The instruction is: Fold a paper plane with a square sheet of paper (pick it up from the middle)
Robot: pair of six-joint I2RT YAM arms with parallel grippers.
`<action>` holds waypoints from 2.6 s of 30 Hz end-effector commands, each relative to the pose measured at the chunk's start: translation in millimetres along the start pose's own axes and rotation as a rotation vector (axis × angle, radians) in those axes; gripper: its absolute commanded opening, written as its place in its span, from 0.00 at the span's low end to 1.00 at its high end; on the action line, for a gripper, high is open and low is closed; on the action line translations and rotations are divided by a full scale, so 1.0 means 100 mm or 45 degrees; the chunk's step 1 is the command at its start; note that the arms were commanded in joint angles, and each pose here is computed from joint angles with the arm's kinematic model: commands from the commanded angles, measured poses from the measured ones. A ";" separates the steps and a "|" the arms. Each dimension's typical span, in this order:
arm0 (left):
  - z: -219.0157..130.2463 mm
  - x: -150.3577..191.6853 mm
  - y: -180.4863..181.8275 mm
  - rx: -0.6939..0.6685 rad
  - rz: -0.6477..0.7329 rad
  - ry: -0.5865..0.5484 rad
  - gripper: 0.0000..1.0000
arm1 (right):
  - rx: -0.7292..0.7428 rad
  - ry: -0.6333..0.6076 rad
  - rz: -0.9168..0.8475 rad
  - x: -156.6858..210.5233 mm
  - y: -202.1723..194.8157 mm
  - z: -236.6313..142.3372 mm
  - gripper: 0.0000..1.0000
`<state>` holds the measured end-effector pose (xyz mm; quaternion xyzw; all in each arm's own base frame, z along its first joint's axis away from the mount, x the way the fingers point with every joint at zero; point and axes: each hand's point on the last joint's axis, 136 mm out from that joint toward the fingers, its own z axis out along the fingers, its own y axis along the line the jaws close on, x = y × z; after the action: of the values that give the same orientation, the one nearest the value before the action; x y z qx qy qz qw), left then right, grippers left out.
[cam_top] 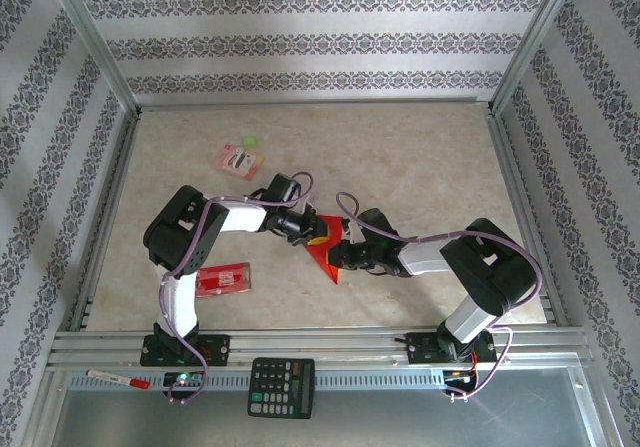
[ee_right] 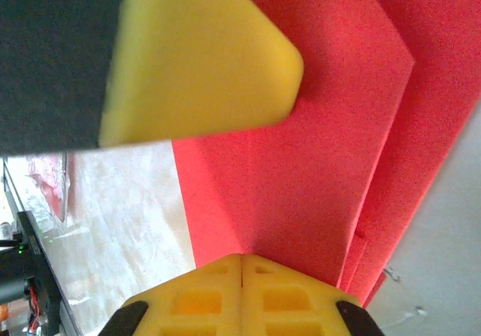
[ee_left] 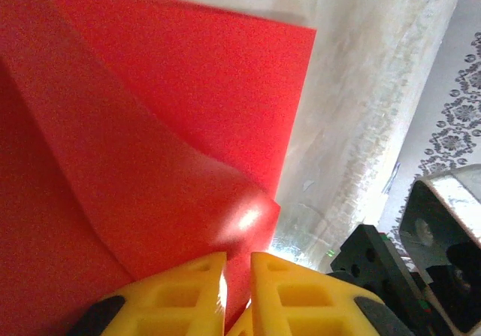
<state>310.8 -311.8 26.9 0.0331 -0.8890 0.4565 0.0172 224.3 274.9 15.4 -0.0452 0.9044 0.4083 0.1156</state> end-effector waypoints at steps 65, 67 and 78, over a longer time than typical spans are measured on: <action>-0.43 0.05 -0.27 -0.040 0.178 -0.145 0.26 | 0.398 -0.062 -0.242 -0.10 0.04 -0.43 0.29; -0.43 0.09 -0.32 -0.018 0.181 -0.142 0.25 | 0.444 -0.052 -0.234 -0.10 -0.04 -0.42 0.25; -0.04 0.05 -0.51 0.065 0.188 -0.042 0.16 | 0.471 -0.015 -0.185 -0.02 -0.25 -0.41 0.15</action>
<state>297.0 -327.2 68.8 -0.0197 -0.8843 0.4657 -0.0268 225.9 230.6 29.4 -0.0795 0.9568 0.2279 0.1623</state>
